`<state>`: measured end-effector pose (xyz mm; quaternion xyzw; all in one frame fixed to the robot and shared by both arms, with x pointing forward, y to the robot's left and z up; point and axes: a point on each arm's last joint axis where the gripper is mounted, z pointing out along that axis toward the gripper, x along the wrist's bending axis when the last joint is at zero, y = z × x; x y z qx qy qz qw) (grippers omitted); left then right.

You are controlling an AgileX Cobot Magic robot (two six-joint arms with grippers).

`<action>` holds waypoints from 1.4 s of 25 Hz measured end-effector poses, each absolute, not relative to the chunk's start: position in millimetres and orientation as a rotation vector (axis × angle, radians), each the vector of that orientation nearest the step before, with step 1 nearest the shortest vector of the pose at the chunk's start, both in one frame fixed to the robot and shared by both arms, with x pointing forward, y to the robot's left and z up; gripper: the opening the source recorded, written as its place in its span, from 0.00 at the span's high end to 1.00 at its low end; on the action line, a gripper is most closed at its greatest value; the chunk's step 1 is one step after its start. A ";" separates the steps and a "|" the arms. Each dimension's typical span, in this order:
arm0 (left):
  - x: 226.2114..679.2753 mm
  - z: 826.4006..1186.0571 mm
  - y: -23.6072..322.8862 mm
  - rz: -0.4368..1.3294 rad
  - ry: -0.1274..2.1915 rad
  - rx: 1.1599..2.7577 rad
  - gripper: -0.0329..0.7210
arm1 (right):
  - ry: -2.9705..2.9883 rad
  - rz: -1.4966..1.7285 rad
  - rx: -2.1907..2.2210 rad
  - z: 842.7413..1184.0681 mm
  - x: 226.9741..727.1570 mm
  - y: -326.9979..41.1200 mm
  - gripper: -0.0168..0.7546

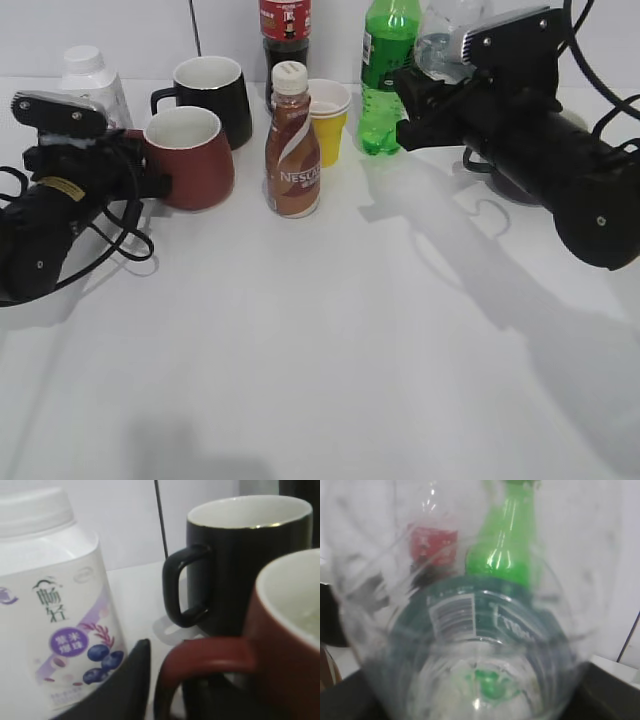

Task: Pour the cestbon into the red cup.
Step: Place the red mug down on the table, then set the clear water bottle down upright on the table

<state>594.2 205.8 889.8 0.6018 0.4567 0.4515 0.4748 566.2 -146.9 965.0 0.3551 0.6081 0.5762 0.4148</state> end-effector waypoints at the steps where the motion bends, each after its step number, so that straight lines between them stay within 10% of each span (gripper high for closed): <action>1: 594.2 889.8 206.0 1.104 1.120 1.469 0.67 | 1.529 1.447 0.893 964.9 566.2 -146.9 0.38; 35: 504.7 976.2 227.0 0.926 1.239 1.508 0.55 | 1.681 1.372 1.129 884.9 593.0 -135.5 0.34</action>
